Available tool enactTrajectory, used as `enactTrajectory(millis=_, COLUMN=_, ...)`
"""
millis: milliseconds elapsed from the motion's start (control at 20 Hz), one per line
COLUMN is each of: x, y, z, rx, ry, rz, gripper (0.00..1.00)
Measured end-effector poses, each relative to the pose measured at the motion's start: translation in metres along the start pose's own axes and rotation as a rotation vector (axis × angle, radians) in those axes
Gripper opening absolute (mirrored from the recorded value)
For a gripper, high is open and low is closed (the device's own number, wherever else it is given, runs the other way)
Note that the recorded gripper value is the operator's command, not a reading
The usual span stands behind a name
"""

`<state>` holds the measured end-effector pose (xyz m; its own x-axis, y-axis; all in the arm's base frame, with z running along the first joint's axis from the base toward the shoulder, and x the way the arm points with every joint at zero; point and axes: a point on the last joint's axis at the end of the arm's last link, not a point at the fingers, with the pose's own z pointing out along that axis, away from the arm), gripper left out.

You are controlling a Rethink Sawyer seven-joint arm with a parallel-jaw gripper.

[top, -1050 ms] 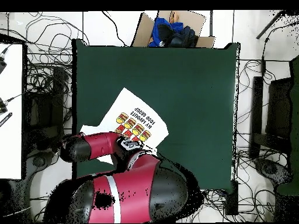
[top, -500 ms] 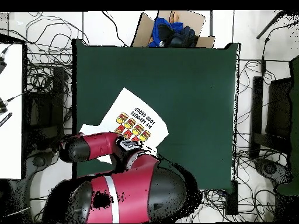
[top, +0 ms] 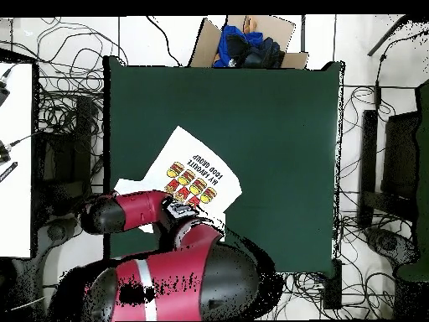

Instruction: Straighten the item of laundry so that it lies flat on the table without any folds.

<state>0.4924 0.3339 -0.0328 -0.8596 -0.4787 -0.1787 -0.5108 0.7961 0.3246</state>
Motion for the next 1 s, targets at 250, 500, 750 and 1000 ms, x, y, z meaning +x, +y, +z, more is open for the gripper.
enactTrajectory(millis=250, x=-0.008, y=-0.004, z=-0.028, rx=0.035, ry=0.037, rz=-0.026, gripper=1.0)
enactTrajectory(millis=500, x=-0.012, y=-0.019, z=-0.058, rx=0.066, ry=0.083, rz=-0.026, gripper=1.0)
enactTrajectory(millis=750, x=-0.015, y=-0.036, z=-0.081, rx=0.111, ry=0.088, rz=-0.018, gripper=1.0)
enactTrajectory(millis=1000, x=-0.015, y=-0.056, z=-0.096, rx=0.149, ry=0.079, rz=0.005, gripper=1.0)
